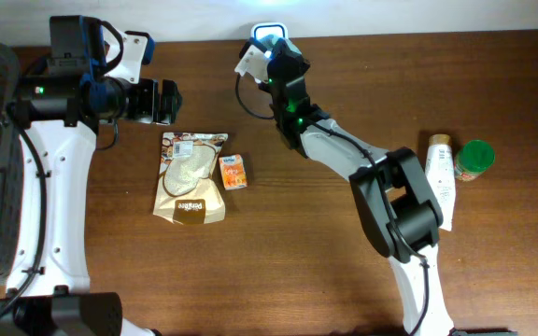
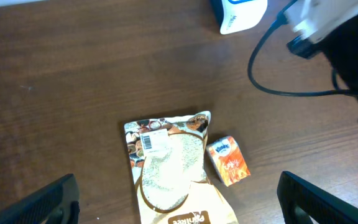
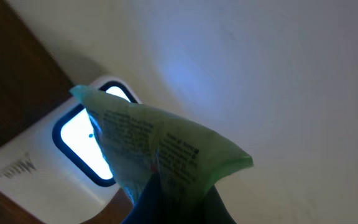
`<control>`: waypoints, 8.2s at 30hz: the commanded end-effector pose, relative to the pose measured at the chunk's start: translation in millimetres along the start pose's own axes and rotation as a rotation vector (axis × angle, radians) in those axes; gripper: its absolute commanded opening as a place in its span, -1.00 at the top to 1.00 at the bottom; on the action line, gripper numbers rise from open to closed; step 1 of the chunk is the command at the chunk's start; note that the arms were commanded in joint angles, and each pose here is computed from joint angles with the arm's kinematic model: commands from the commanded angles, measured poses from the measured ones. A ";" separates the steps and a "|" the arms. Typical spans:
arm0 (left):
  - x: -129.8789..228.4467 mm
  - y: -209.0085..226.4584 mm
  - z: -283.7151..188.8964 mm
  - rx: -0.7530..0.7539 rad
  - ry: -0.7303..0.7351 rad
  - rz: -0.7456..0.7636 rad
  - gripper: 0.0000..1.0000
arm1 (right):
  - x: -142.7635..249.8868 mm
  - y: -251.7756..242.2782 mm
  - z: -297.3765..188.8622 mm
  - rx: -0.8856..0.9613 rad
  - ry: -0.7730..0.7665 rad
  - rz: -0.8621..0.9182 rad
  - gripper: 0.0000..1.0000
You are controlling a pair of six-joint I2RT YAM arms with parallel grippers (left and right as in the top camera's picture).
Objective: Scan the item barcode
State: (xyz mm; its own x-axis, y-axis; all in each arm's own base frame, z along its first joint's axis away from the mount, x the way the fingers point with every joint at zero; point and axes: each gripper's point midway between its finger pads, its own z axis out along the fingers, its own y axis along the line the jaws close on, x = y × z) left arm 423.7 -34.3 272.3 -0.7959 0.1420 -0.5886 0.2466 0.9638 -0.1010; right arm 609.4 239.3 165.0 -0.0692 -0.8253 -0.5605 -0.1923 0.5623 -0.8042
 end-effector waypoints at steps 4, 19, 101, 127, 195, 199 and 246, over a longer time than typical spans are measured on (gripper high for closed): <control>-0.5 0.7 0.2 0.002 -0.001 0.014 -0.98 | -76.1 -104.6 -73.2 -0.040 -0.125 0.454 0.92; -0.5 0.7 0.2 0.002 -0.001 0.014 -0.98 | 24.9 -106.5 -216.4 -0.501 0.458 1.002 0.92; -0.5 0.7 0.2 0.002 -0.001 0.014 -0.98 | 34.5 72.8 -197.3 -0.951 0.642 1.310 -0.05; -0.5 0.7 0.2 0.002 -0.001 0.014 -0.98 | 19.9 203.3 -193.6 -1.058 0.766 1.308 0.03; -0.5 0.8 0.2 0.002 -0.001 0.014 -0.98 | 120.8 175.7 -228.0 -0.761 1.283 0.865 0.68; -0.4 2.2 -0.1 0.000 -0.001 0.011 -0.98 | 151.8 149.7 -207.7 -0.690 1.310 0.930 0.69; -0.4 2.6 -0.1 0.000 -0.001 0.011 -0.99 | -8.9 211.2 -212.2 -1.020 0.926 1.063 0.35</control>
State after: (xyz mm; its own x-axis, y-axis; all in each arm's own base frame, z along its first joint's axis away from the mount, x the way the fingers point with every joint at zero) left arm 423.7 -34.2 272.3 -0.7959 0.1417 -0.5886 0.2463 0.9639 -0.1010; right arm 368.4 354.0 72.1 -0.9661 -0.1708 -0.1935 -0.2478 0.8235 0.5104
